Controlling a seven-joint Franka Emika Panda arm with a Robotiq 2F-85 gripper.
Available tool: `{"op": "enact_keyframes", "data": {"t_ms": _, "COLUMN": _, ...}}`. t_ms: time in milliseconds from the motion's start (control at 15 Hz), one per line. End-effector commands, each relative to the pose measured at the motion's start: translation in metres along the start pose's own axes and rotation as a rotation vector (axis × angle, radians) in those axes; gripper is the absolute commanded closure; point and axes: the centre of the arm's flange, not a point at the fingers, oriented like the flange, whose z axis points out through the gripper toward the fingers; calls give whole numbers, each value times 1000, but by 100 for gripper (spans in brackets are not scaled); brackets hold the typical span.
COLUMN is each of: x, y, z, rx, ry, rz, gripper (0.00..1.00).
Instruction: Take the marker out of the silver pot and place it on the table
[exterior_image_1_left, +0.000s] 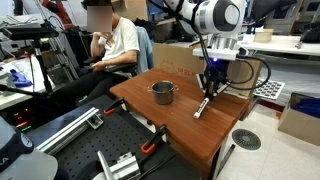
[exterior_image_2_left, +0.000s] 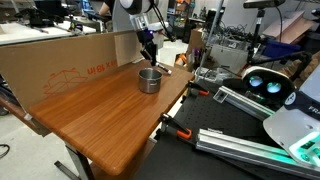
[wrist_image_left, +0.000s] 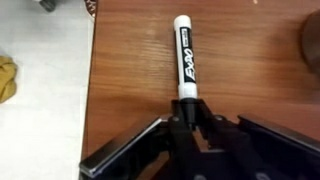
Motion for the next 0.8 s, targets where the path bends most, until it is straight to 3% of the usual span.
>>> {"op": "enact_keyframes", "data": {"t_ms": 0, "x": 24, "y": 1, "z": 4, "rx": -36, "ry": -68, "rz": 19, "gripper": 95}}
{"op": "enact_keyframes", "data": {"t_ms": 200, "x": 31, "y": 0, "z": 10, "rx": -17, "ry": -104, "rz": 23, "gripper": 95}}
{"op": "enact_keyframes", "data": {"t_ms": 267, "x": 33, "y": 0, "z": 10, "rx": -15, "ry": -118, "rz": 23, "gripper": 65}}
{"op": "enact_keyframes", "data": {"t_ms": 333, "x": 34, "y": 0, "z": 12, "rx": -10, "ry": -130, "rz": 20, "gripper": 54}}
{"op": "enact_keyframes", "data": {"t_ms": 733, "x": 36, "y": -1, "z": 10, "rx": -9, "ry": -149, "rz": 17, "gripper": 11}}
